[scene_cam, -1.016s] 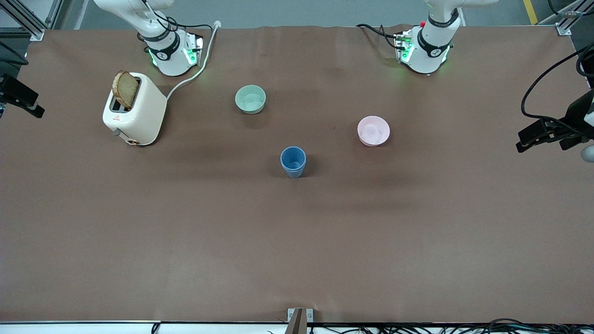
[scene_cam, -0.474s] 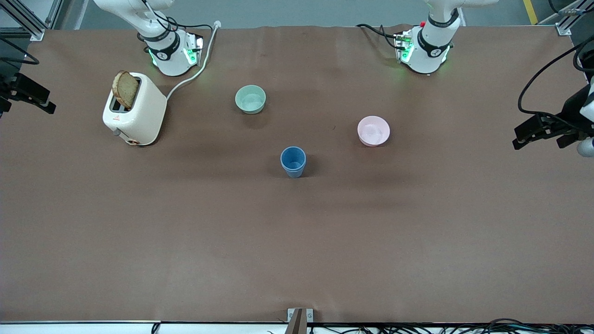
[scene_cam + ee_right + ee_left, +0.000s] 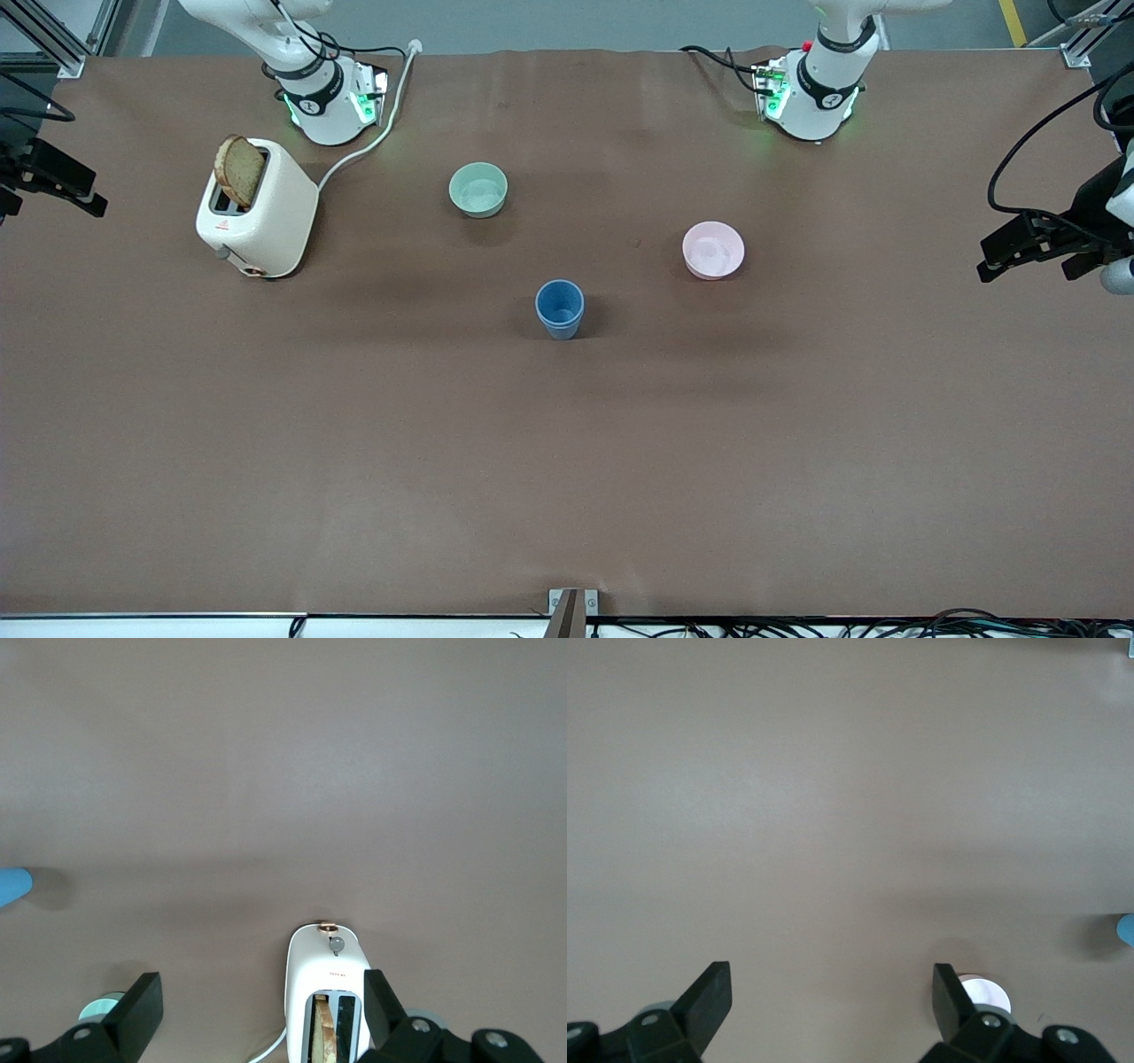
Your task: Stack blue cups with both arms
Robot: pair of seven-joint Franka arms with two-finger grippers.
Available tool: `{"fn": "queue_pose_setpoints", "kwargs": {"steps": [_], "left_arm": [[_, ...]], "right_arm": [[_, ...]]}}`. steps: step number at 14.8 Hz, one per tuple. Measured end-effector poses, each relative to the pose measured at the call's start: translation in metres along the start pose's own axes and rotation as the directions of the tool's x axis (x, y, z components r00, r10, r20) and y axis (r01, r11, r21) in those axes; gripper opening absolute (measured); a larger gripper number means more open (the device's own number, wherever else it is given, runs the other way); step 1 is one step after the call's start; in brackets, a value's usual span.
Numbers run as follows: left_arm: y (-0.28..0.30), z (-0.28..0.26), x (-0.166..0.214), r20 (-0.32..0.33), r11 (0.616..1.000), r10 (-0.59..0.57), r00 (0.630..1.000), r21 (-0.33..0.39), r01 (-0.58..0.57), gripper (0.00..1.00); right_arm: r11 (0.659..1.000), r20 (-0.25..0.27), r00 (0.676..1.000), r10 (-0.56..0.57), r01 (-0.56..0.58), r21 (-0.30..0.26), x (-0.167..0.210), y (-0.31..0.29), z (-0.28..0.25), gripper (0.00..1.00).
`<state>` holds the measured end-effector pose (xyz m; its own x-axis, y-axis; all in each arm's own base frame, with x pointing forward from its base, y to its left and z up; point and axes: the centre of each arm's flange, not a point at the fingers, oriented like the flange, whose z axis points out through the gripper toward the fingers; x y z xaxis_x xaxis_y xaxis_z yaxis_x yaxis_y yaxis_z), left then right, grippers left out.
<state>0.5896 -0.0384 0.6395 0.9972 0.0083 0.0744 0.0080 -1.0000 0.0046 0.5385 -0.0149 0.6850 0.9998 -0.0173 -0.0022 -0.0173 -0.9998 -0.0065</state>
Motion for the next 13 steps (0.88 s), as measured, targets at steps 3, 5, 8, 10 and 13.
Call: {"fn": "queue_pose_setpoints", "kwargs": {"steps": [3, 5, 8, 10, 13], "left_arm": [[-0.0014, 0.0016, -0.0021, 0.020, 1.000, -0.003, 1.000, 0.002, 0.003, 1.00], [-0.0029, 0.0020, -0.0026, 0.025, 1.000, -0.006, 1.000, 0.003, 0.006, 1.00], [-0.0024, 0.0020, -0.0027, 0.025, 1.000, -0.005, 1.000, 0.003, 0.005, 1.00], [-0.0024, 0.0020, -0.0027, 0.025, 1.000, -0.005, 1.000, 0.003, 0.005, 1.00], [-0.0025, 0.0020, -0.0027, 0.025, 1.000, -0.005, 1.000, 0.003, 0.005, 1.00]], "right_arm": [[1.000, 0.001, 1.000, -0.018, 0.018, 0.000, 0.0001, 0.0004, 0.0007, 1.00], [1.000, 0.001, 1.000, -0.020, 0.020, 0.000, 0.0001, 0.0004, 0.0007, 1.00], [1.000, 0.001, 1.000, -0.022, 0.022, 0.000, 0.0001, 0.0004, 0.0007, 1.00], [1.000, 0.001, 1.000, -0.022, 0.022, 0.000, 0.0001, 0.0004, 0.0007, 1.00], [1.000, 0.001, 1.000, -0.022, 0.022, 0.000, 0.0001, 0.0004, 0.0007, 1.00]]}}
